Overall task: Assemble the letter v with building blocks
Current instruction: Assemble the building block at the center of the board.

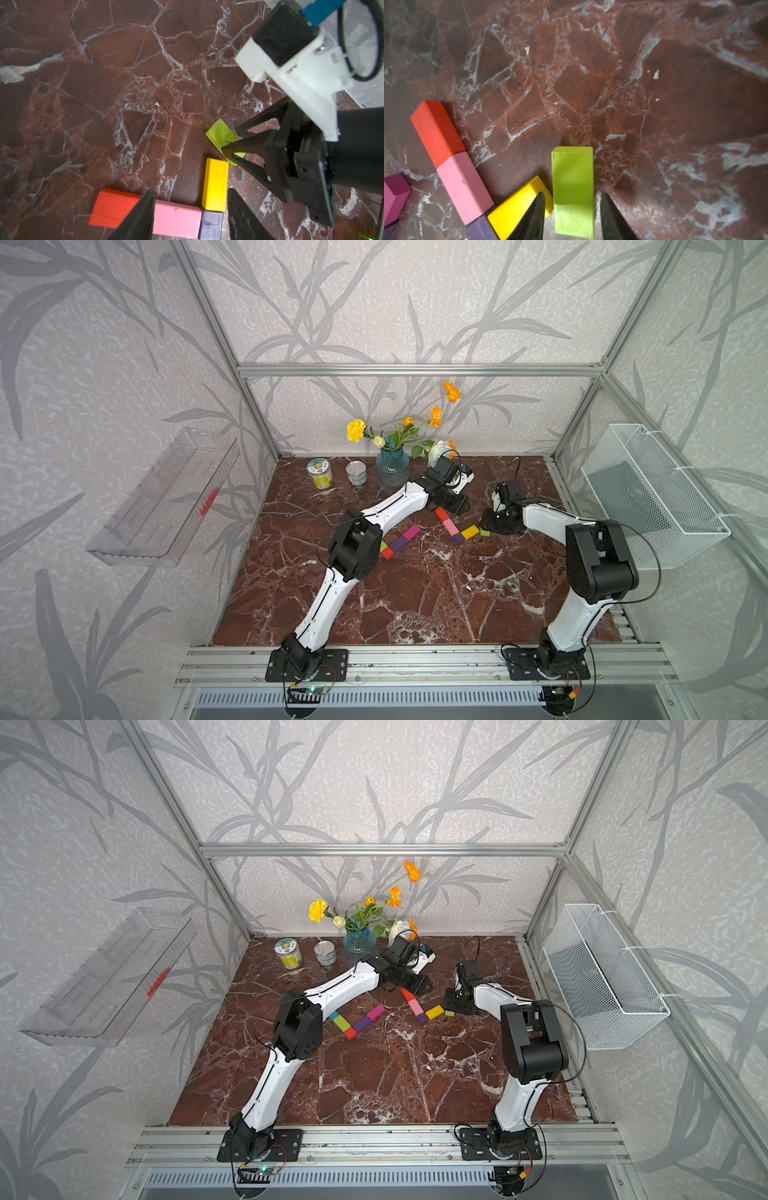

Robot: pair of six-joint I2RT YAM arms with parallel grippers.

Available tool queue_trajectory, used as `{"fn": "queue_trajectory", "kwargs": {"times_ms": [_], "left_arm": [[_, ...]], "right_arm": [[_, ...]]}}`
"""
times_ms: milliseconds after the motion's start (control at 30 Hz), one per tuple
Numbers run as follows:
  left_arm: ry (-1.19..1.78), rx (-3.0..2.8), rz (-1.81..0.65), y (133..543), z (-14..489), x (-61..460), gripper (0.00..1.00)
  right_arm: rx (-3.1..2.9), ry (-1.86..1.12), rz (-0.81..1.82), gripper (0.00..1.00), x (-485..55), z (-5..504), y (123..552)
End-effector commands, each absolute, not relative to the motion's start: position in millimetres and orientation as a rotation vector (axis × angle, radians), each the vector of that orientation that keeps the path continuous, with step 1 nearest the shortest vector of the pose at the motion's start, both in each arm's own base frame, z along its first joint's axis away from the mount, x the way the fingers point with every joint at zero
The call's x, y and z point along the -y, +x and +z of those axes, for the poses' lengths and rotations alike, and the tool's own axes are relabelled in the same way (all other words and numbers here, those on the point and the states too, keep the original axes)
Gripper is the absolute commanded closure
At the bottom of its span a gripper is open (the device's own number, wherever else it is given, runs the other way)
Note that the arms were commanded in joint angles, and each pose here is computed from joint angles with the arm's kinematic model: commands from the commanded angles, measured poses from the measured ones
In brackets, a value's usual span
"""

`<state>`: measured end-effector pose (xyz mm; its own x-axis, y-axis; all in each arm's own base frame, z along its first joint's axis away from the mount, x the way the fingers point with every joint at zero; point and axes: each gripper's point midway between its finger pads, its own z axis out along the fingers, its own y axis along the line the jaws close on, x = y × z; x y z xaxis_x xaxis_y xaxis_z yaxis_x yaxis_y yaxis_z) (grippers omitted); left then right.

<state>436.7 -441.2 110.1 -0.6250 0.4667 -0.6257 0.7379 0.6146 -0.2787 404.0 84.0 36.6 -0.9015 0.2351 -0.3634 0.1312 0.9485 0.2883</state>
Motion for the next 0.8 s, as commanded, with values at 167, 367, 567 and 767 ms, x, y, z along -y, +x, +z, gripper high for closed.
{"fn": "queue_trajectory", "kwargs": {"times_ms": [167,367,567,767], "left_arm": [[0.94,-2.415,-0.867,433,98,463,0.56],[0.947,-2.409,-0.876,435,85,473,0.71],[1.018,-2.345,-0.874,431,78,493,0.73],[1.073,-2.287,-0.804,432,61,507,0.76]], "right_arm": [[-2.584,0.33,0.436,0.52,-71,74,401],[-2.6,0.33,0.471,0.62,-68,70,386],[-2.584,0.331,0.567,0.9,-77,66,369],[-2.593,0.35,0.606,1.0,-81,56,360]]}}
